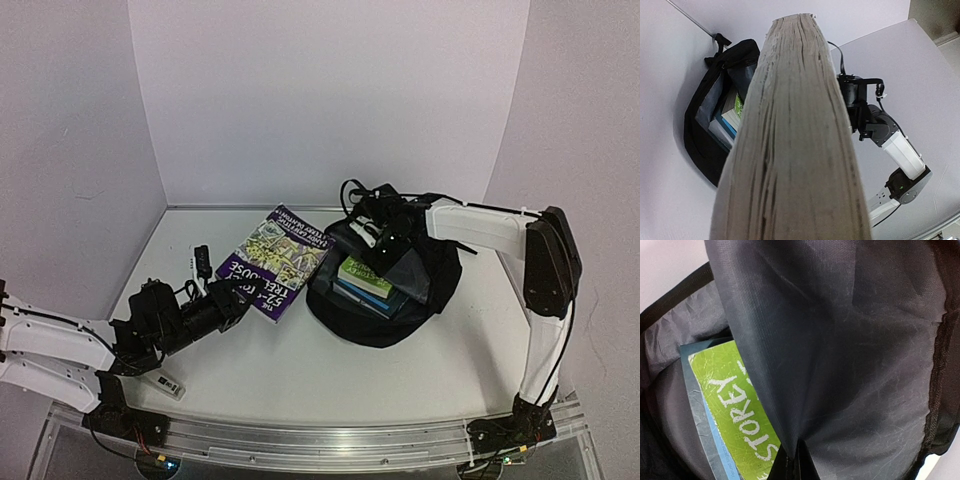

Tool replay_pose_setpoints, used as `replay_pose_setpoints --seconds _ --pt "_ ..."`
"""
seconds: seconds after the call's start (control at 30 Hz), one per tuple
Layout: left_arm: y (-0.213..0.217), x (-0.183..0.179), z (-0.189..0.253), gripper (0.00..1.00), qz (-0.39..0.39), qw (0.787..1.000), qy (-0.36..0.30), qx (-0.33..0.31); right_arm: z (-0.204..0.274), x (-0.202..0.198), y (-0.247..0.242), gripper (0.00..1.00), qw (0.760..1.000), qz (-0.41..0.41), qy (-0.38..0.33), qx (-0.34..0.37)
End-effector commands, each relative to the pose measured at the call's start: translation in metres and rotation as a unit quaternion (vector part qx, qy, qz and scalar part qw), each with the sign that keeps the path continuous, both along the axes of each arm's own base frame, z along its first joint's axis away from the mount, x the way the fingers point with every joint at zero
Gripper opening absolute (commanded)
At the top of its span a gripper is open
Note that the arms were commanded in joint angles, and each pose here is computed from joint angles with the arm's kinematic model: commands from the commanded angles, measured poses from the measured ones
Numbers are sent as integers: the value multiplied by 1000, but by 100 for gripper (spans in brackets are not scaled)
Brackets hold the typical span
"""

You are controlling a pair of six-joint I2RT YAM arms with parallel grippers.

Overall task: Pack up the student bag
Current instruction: Place the book in the student bag.

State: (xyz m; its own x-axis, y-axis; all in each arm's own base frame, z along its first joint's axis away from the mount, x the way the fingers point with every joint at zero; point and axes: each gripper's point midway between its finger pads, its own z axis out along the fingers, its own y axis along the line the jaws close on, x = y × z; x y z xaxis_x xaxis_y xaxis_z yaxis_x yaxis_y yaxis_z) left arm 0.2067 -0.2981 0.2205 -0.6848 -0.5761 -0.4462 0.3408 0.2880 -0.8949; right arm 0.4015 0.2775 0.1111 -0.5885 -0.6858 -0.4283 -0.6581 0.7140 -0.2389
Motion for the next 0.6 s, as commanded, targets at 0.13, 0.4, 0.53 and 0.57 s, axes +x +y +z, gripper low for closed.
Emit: replay_pose_setpoints --seconds 0.13,0.4,0.53,0.57 --pt "-34 4 12 0 -43 999 5 -7 106 13 11 0 991 -14 -93 97" --pt "-72 20 13 0 -72 997 14 0 128 8 13 0 988 -6 -99 119" --pt "-85 38 9 0 -79 996 34 -6 134 5 17 0 987 -3 -94 133" --pt "-88 45 6 0 -79 996 45 -11 134 5 17 0 986 -3 -94 135"
